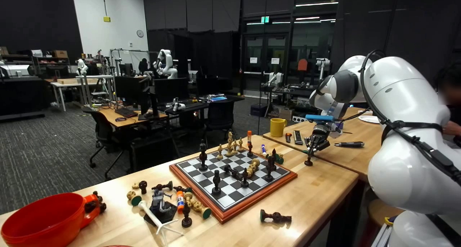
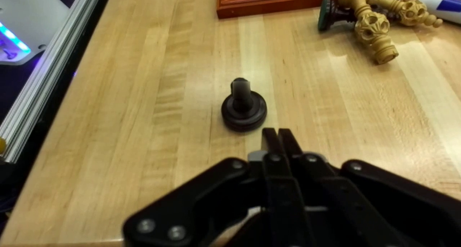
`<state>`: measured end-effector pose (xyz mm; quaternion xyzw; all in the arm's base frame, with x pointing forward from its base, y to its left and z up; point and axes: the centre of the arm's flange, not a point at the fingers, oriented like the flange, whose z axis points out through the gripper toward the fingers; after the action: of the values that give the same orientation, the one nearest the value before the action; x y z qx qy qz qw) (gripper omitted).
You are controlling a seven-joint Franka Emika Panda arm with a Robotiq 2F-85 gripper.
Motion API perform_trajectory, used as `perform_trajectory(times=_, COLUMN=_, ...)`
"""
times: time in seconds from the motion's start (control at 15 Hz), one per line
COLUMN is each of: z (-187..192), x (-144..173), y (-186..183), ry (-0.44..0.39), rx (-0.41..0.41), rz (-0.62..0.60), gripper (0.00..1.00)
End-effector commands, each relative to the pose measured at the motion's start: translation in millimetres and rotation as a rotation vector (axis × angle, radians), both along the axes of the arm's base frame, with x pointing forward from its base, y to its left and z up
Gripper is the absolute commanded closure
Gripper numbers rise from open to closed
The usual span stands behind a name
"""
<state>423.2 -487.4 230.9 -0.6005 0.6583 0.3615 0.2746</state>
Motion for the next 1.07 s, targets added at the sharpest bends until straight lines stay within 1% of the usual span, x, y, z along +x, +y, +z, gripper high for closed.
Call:
perform_trajectory(times=0.0, z=12, x=0, y=1, ry=-0.036, rx=0.008, rz=0.023, gripper=1.00)
perform_trajectory(times=0.33, z=29, x=2, y=7, ry=-0.100, rx=-0.016, rz=0.076, gripper=1.00)
perform_trajectory(times=0.4, z=28, x=3, y=7, ry=-0.109, rx=-0.025, rz=0.084, gripper=0.74)
perform_trajectory(times=0.47, z=28, x=5, y=6, ry=-0.113, rx=-0.029, rz=0.093, gripper=0.74)
perform_trajectory(times=0.6, z=26, x=11, y=5, ry=-0.121, rx=-0.048, rz=0.111, gripper=0.63)
perform_trajectory(times=1.0, z=22, x=29, y=-1, ry=-0.134, rx=-0.108, rz=0.128, gripper=0.24)
